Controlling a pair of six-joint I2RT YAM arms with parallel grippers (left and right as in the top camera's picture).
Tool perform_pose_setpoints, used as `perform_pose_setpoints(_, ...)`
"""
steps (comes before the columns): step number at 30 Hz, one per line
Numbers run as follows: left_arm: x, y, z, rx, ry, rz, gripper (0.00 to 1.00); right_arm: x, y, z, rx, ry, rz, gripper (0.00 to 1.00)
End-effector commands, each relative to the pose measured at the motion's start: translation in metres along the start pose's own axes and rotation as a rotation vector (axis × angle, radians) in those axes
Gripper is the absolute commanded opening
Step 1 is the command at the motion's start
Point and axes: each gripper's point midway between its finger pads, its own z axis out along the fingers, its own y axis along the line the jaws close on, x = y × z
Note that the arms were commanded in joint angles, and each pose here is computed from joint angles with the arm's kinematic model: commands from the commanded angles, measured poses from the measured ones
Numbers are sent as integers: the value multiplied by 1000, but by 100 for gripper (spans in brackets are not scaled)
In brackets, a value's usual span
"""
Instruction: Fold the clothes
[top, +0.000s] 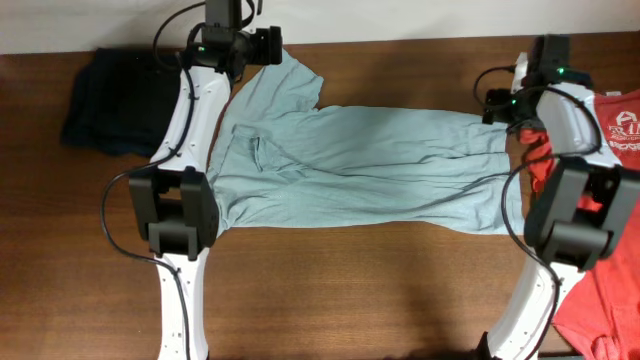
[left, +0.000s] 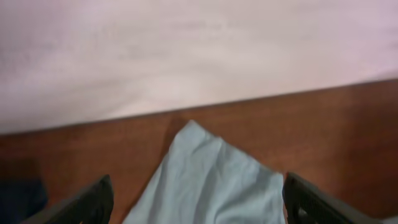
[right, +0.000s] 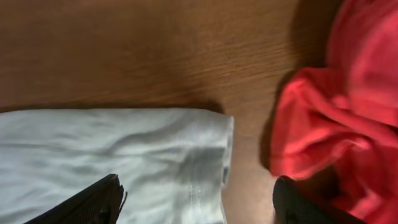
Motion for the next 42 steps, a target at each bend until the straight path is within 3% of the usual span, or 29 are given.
perform_pose_setpoints(1,10,1,17,13,2,18,87,2,2,17,-1,15,-1,82)
perform_pose_setpoints(12,64,10,81,15,33,16,87,6,3,27,-4,31,-1,78)
perform_pose_setpoints(24,101,17,109,5,75,12,86,6,3,29,-4,33,-1,77)
perform_pose_setpoints(34,111,27,115,-42,90,34,71,12,3,45,-5,49,2,75)
perform_pose_setpoints(38,111,27,115,-44,91,43,54,11,3,45,-5,44,3,69)
perform_pose_setpoints(42,113,28,115,-44,99,56,42,11,3,46,-4,41,3,57)
